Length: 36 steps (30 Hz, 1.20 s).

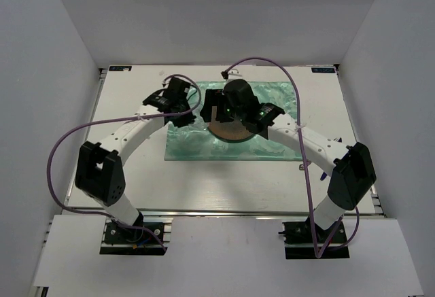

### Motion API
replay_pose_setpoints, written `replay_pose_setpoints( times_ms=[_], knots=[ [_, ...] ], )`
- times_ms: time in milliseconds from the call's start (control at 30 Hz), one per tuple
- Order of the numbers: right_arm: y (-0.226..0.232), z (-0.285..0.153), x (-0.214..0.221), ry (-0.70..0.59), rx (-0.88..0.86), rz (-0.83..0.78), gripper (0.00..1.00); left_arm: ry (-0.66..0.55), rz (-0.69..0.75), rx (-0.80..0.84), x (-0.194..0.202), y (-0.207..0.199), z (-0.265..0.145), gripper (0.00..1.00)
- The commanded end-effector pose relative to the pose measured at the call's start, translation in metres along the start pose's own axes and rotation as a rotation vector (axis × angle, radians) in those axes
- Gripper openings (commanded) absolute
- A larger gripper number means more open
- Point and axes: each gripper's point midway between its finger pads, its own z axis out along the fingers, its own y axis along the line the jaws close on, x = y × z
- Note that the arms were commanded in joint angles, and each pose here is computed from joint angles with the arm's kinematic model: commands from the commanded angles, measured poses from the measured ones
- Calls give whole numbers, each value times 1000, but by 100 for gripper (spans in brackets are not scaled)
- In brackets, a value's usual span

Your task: Set the dinner table for one person

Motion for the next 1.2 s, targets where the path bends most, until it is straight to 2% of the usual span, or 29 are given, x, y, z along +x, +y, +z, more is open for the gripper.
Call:
replay_pose_setpoints(
  times_ms=[0,133,233,433,533,600,633,667,700,800,833,867,900,933,1067,1100,1133,1167],
  knots=[
    [-8,-6,-21,-77,82,32,88,-38,52,14,-4,-22,-13,0],
    [-18,-10,-25,-116,119,42,88,-32,83,17,0,-37,-13,0],
    [-30,-4,-22,-98,190,28,86,-55,83,63,-1,-52,-24,0],
    [-30,11,-4,-43,181,10,68,-63,96,84,-2,-69,-32,0],
    [-21,18,1,-16,141,2,53,-52,100,103,0,-79,-32,0],
    [-19,21,3,-3,134,-8,25,-61,96,117,-2,-86,-35,0],
    [-20,21,2,-6,137,-10,1,-66,95,120,-4,-87,-37,2],
    [-20,20,1,-12,137,-8,0,-71,86,115,-6,-87,-38,7],
    [-19,19,-1,-19,137,-5,0,-87,79,111,-10,-87,-40,23],
    [-19,14,-7,-32,136,1,0,-112,56,116,-15,-88,-46,46],
    [-20,14,-8,-35,138,2,0,-120,41,107,-17,-86,-46,58],
    [-22,14,-11,-42,143,7,0,-120,35,105,-16,-85,-47,64],
    [-22,14,-14,-50,153,5,0,-125,29,98,-17,-83,-49,75],
    [-30,17,-11,-38,182,9,0,-138,10,79,-19,-78,-53,80],
    [-51,30,-8,-2,224,53,0,-171,-53,42,-24,-59,-59,88],
    [-60,35,-3,15,252,66,0,-201,-76,53,-28,-55,-73,90],
    [-68,36,-7,13,268,80,0,-242,-113,8,-32,-42,-75,98],
    [-85,35,-17,-16,326,111,0,-271,-131,-1,-36,-37,-83,98]
  ],
)
